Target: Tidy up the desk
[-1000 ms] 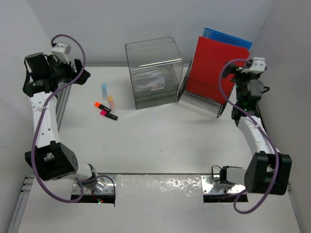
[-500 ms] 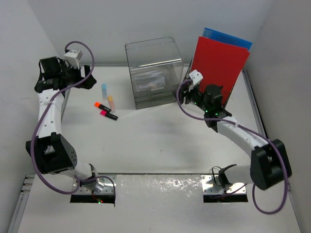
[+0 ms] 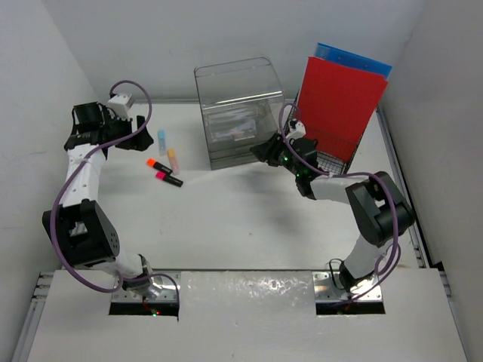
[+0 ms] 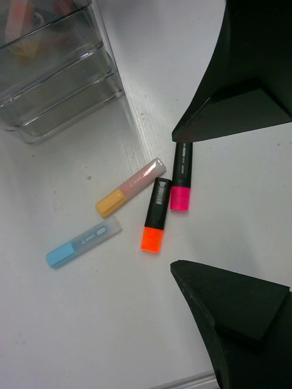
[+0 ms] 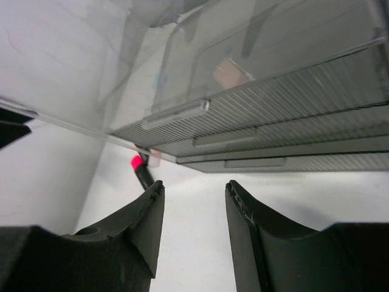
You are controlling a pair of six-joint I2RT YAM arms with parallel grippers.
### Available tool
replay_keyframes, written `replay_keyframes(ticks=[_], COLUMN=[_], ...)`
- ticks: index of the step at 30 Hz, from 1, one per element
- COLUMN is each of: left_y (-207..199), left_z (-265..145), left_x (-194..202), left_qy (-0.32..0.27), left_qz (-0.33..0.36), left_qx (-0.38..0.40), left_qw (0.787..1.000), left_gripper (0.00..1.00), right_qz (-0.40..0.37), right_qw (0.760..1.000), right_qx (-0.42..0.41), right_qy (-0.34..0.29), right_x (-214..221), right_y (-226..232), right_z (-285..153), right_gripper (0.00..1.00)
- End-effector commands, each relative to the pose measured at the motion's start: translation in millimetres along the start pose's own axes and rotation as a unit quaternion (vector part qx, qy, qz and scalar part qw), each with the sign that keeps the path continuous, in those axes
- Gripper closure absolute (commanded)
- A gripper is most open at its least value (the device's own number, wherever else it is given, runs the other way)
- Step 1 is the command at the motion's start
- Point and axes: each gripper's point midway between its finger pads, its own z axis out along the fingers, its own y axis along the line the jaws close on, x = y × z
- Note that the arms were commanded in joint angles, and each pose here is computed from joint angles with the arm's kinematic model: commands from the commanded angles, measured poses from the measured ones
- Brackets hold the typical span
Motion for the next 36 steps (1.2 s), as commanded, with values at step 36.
replay_keyframes(ticks=[36], left_y=[4], left_z=[4], left_x=[-9], left_qy=[-0.016], left_qz=[0.028], left_qx=[-0.003], left_qw=[0.999], left_gripper=[0.26], right_qz=[0.131], right_qw=[0.990], right_qx=[-0.020], right_qy=[-0.053], right_x=[-10], right_y=[-2], right_z=[56], right_gripper=[0.65])
